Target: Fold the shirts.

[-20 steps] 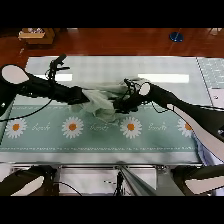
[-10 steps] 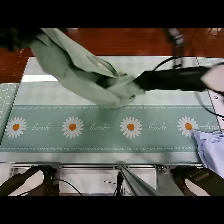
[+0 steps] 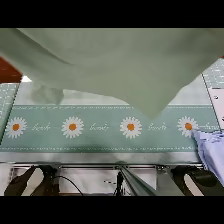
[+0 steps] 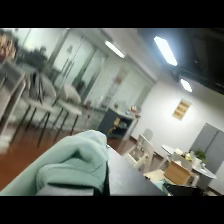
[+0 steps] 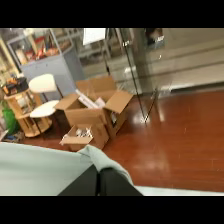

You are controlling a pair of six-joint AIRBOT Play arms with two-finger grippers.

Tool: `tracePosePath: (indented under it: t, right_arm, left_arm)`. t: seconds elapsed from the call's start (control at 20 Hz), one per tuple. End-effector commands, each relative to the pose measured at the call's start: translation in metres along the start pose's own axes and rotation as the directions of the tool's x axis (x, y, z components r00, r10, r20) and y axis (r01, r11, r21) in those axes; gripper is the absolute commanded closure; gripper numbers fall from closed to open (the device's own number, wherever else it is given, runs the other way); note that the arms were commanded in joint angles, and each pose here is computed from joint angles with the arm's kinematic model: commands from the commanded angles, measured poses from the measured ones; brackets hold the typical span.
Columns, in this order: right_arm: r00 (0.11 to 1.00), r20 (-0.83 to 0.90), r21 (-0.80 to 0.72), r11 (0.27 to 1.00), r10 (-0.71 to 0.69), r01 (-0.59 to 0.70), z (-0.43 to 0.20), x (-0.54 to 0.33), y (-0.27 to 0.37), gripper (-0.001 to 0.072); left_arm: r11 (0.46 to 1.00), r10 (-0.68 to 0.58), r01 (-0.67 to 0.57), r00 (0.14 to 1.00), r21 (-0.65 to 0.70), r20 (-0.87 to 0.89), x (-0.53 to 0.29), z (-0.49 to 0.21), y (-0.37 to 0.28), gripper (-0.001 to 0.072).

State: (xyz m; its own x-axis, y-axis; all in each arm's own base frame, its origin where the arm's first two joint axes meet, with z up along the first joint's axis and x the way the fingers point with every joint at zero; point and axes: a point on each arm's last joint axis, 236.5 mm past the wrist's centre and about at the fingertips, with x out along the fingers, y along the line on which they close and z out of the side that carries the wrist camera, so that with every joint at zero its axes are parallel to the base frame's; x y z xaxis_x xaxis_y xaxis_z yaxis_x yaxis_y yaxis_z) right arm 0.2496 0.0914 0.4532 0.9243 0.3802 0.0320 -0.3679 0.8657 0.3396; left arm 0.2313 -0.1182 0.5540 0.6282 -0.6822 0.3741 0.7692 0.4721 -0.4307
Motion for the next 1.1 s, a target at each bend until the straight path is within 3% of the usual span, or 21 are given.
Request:
tracePosePath:
  t: [0.0,0.2,0.4,0.55,0.8,1.05]
  right_arm:
    - [0.999,0.048,-0.033,0.999,-0.012,0.013,0.024,-0.027,0.012,0.0692]
    - [0.999,-0.041,-0.040,0.999,-0.013,0.011,0.008,-0.035,0.017,0.0692]
    - [0.967,-0.219,-0.103,0.989,-0.131,0.110,-0.031,-0.050,-0.006,0.0692]
    - [0.844,-0.436,-0.193,0.949,-0.312,0.251,-0.080,-0.063,-0.055,0.0692]
    - [0.645,-0.718,-0.185,0.965,-0.263,0.187,-0.150,-0.002,-0.091,0.0692]
    - [0.586,-0.773,-0.144,0.967,-0.243,0.210,-0.199,0.095,-0.147,0.0692]
  left_arm:
    - [0.988,-0.064,0.050,0.993,0.147,0.097,-0.014,0.008,-0.076,0.0684]
    - [0.967,-0.028,0.006,0.996,0.254,0.085,-0.025,-0.015,-0.116,0.0684]
    - [0.944,0.243,-0.215,0.966,0.251,-0.084,-0.039,-0.067,-0.076,0.0684]
    - [0.904,0.421,-0.375,0.865,0.204,-0.275,-0.063,-0.112,-0.024,0.0684]
    - [0.886,0.435,-0.462,0.799,0.038,-0.414,-0.079,-0.154,0.047,0.0684]
    - [0.839,0.443,-0.539,0.758,-0.076,-0.479,-0.098,-0.199,0.137,0.0684]
